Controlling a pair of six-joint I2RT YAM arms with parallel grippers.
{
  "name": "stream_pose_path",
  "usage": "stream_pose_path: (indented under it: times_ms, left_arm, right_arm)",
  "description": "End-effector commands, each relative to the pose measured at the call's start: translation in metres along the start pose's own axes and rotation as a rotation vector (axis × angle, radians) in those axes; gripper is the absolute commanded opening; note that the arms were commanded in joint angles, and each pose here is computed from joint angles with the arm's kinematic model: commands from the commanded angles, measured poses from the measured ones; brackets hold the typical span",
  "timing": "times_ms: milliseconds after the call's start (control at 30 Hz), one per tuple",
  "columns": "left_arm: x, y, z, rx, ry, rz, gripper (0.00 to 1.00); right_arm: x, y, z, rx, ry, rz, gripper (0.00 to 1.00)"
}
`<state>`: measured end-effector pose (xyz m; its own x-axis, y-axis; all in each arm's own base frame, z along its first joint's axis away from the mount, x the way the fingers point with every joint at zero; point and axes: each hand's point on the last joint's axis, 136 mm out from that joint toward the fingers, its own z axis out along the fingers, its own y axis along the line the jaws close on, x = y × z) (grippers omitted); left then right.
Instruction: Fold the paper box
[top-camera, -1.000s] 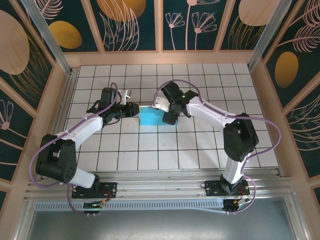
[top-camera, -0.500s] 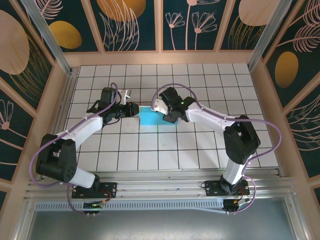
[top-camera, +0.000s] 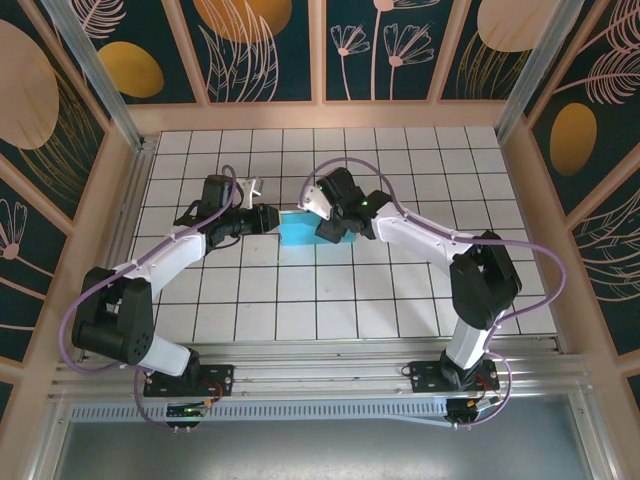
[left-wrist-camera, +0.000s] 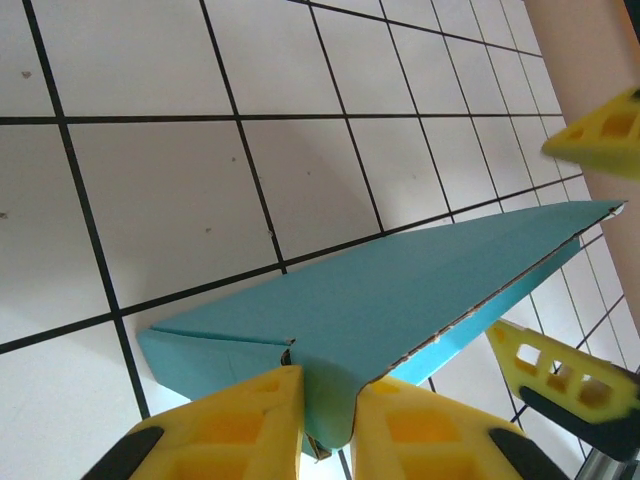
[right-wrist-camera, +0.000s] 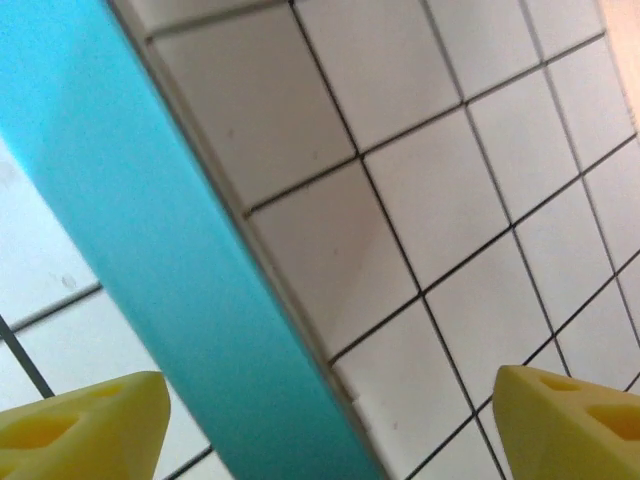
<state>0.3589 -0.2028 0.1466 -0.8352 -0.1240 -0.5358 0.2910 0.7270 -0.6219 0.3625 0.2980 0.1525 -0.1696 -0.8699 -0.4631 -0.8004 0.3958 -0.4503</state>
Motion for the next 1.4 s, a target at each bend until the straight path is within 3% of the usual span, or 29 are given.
stream_pose_path:
  times_ms: [0,167,267,333,500,600,700,867,1033,1367]
  left_arm:
    - [0.013,0.004,0.006,-0.007,0.058,-0.035,0.19]
    - [0.012,0.004,0.007,-0.006,0.060,-0.037,0.19]
    - [0.010,0.003,0.008,-0.004,0.061,-0.035,0.19]
    - [0.009,0.003,0.009,-0.003,0.062,-0.034,0.19]
    - [0.007,0.002,0.009,-0.001,0.066,-0.032,0.19]
    - [0.008,0.002,0.009,-0.002,0.071,-0.029,0.19]
    - [0.007,0.001,0.008,-0.002,0.068,-0.027,0.19]
    - [0.007,0.002,0.009,-0.006,0.072,-0.029,0.19]
    - [0.008,0.002,0.010,-0.003,0.075,-0.028,0.18]
    - [0.008,0.002,0.009,-0.003,0.074,-0.029,0.19]
  right_arm:
    - [-0.036,-0.014,-0.037,-0.022,-0.141,0.083,0.93]
    - [-0.052,-0.022,-0.069,-0.065,-0.245,0.164,0.95]
    - [-0.053,-0.038,-0.100,-0.116,-0.352,0.295,0.91]
    - [-0.040,-0.054,-0.121,-0.177,-0.438,0.422,0.87]
    - [0.038,-0.083,-0.144,-0.331,-0.566,0.694,0.74]
    - [0.076,-0.090,-0.137,-0.409,-0.579,0.803,0.67]
    - [0.091,-0.088,-0.127,-0.507,-0.583,0.870,0.62]
    - [0.085,-0.077,-0.109,-0.603,-0.601,0.882,0.51]
    - [0.076,-0.066,-0.087,-0.684,-0.575,0.887,0.48]
    - [0.067,-0.056,-0.057,-0.688,-0.508,0.849,0.41]
